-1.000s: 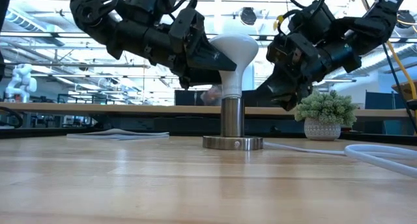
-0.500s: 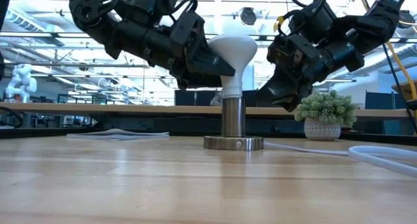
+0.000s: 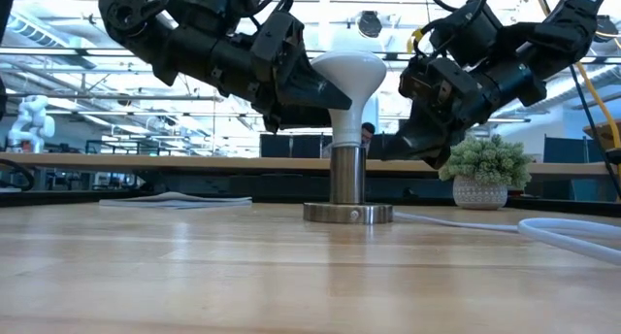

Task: Screw lightbulb
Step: Insert the white lightbulb into the gold lamp

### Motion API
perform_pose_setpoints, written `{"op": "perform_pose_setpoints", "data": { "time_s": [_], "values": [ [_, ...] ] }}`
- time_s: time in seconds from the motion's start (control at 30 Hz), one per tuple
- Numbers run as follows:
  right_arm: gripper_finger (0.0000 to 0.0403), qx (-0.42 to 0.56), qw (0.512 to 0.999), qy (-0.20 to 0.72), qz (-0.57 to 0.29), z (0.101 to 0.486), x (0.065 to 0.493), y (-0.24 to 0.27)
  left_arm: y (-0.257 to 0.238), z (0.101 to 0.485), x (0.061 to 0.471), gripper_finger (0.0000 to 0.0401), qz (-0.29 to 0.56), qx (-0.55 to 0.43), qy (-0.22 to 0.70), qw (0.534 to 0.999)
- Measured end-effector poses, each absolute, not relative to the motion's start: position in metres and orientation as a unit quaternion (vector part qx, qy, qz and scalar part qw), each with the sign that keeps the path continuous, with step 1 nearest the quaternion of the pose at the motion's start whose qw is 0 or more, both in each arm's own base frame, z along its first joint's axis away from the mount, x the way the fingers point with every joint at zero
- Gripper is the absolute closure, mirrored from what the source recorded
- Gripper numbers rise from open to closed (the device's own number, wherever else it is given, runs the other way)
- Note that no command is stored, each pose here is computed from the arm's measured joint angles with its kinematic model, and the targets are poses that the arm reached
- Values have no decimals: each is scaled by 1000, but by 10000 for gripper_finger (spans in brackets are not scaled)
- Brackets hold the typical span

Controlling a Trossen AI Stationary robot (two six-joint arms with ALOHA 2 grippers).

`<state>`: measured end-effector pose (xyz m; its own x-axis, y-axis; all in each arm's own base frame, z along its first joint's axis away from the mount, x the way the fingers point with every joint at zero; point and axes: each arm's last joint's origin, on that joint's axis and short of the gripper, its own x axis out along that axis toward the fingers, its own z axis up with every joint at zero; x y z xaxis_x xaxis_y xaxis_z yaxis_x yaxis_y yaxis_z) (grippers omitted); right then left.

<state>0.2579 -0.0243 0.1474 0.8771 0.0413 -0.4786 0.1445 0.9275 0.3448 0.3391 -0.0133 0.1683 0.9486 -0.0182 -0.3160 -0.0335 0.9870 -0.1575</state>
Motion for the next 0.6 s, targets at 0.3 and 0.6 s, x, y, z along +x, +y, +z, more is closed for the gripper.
{"op": "perform_pose_setpoints", "data": {
  "time_s": [0.3,0.6],
  "values": [
    [403,199,945,256,-34,146,257,-23,-14,168,339,151,3,-82,161,984],
    [403,190,938,285,-47,140,255,-6,-11,164,338,151,8,-81,183,980]
  ]
}}
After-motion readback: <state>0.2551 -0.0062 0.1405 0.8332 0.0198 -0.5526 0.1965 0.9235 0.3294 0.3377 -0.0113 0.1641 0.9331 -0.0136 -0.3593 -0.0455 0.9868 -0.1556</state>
